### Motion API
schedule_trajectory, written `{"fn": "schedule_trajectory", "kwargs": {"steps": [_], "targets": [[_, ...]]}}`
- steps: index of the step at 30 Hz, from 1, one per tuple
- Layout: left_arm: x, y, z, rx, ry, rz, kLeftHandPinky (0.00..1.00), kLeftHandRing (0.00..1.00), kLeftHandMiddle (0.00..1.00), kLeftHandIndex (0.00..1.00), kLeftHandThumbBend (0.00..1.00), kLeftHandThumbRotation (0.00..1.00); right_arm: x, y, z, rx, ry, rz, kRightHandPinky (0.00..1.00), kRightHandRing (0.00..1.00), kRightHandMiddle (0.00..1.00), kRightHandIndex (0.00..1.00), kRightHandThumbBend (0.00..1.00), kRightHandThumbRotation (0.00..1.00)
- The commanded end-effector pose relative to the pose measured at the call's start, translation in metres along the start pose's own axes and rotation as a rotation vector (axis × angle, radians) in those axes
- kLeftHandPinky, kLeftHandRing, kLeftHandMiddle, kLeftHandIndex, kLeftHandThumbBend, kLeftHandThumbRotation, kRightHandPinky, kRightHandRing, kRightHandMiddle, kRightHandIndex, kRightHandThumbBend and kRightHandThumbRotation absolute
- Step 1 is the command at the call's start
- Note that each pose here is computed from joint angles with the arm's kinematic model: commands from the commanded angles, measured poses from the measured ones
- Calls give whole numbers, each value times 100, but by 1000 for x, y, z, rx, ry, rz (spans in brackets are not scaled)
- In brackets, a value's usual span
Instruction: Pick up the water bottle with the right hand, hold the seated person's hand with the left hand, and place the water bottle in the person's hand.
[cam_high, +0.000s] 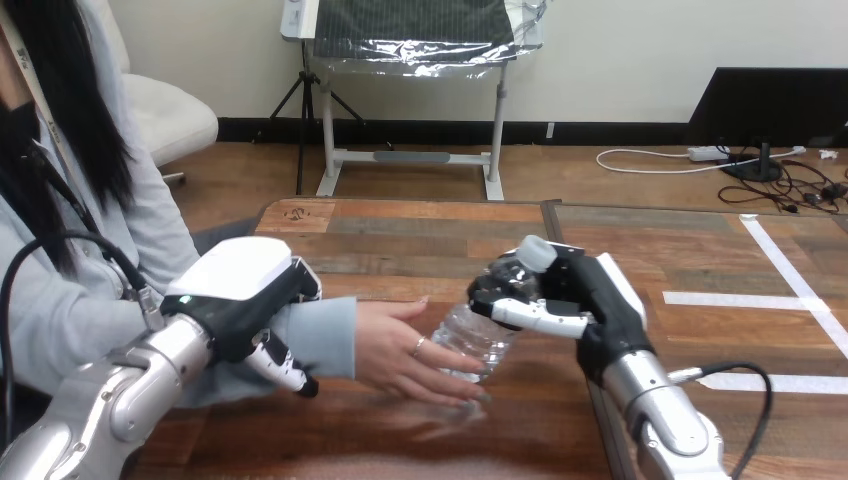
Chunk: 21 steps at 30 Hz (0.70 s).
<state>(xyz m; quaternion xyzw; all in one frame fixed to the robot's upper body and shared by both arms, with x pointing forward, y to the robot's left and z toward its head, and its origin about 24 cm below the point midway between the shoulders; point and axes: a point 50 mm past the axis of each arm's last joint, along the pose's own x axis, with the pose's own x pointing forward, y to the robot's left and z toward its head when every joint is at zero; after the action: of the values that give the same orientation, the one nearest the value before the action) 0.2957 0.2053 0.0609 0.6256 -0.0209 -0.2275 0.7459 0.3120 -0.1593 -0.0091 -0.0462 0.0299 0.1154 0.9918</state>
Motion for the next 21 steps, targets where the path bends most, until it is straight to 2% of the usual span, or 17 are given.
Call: {"fn": "schedule_trajectory", "kwargs": {"steps": [1,21], "targets": [[10,70,26,35,-108,228,19,25,32,32,80,0,32,8,53,6,-199,29,33,40,47,46,77,0],[14,80,43,22,-145,252,19,24,31,30,83,0,35,29,53,-8,-200,66,33,39,46,45,80,0]]}}
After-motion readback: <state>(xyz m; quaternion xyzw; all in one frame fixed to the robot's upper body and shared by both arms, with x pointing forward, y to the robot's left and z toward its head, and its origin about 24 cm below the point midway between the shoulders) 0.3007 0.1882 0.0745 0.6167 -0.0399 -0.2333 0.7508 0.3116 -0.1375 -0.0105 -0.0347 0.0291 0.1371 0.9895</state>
